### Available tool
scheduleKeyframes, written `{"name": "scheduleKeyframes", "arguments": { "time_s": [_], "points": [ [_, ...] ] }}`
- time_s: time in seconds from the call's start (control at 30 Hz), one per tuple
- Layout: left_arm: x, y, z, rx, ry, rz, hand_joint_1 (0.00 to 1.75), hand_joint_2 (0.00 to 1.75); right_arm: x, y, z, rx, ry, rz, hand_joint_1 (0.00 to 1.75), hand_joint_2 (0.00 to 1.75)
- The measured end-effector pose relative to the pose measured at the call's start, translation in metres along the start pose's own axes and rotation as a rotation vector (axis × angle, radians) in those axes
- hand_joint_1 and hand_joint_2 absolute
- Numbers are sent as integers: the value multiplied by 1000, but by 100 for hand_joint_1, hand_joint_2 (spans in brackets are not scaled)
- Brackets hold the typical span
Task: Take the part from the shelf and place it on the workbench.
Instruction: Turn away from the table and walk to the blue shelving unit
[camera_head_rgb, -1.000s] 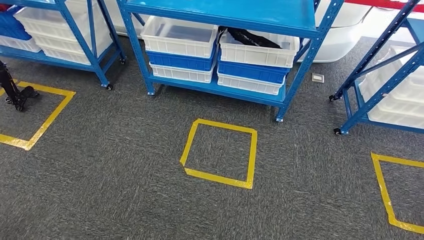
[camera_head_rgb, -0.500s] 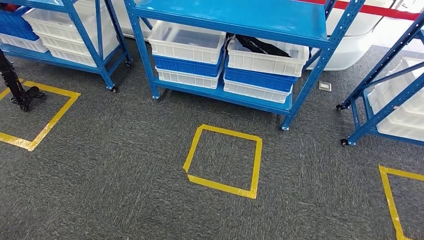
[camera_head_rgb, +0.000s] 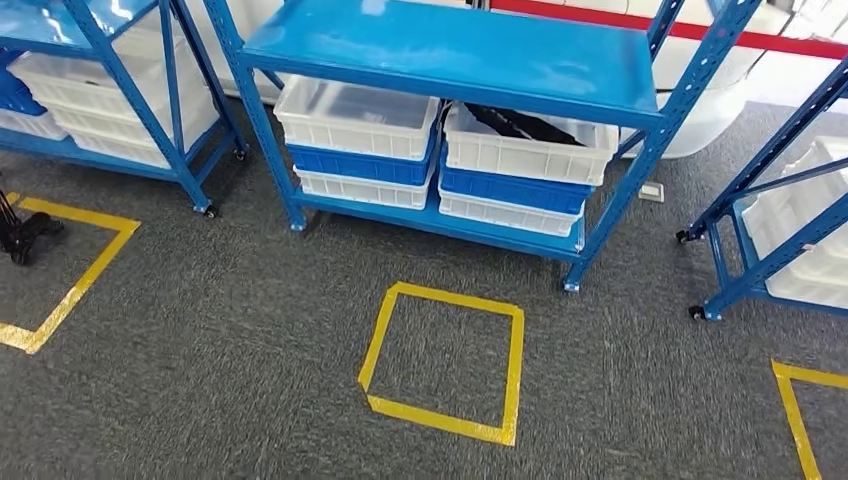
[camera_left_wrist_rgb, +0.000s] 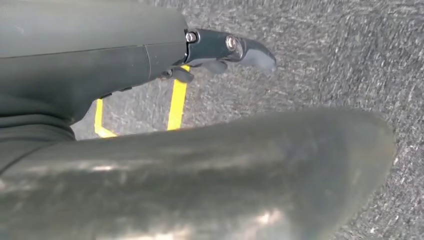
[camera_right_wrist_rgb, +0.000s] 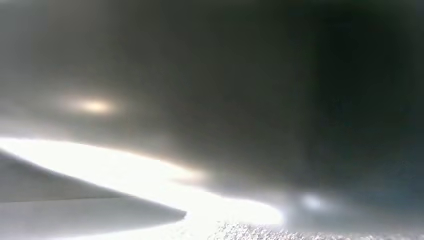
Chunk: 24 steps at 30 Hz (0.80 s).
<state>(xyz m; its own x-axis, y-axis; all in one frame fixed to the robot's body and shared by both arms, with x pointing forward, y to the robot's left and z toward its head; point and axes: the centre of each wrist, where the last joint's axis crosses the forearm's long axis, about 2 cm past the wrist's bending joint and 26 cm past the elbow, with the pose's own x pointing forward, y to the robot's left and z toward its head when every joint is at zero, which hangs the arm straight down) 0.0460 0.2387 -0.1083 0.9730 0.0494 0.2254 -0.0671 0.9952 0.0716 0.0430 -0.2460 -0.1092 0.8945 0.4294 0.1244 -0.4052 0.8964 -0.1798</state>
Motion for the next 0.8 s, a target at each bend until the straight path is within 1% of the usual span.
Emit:
{"name": "scheduleKeyframes", "arguments": {
  "time_s": [0.2, 0.33, 0.47, 0.67, 0.8],
  "points": [
    [2, 0, 0, -1, 0, 4, 0, 0, 3, -1, 0, -2, -6, -1, 0, 0],
    [1, 0, 0, 0, 4, 5, 0, 0, -1, 0, 0, 1, 1, -1, 0, 0],
    [1, -4, 1, -8, 5, 6, 0, 0, -1, -4, -1, -7, 2, 0, 0, 0],
    [3, -4, 0, -8, 2, 7, 0, 0, -1, -3, -1, -5, 1, -1, 0, 0],
    [0, -2, 0, -5, 8, 6, 0, 0, -3, 0, 0, 1, 5, -1, 0, 0]
  ]
}}
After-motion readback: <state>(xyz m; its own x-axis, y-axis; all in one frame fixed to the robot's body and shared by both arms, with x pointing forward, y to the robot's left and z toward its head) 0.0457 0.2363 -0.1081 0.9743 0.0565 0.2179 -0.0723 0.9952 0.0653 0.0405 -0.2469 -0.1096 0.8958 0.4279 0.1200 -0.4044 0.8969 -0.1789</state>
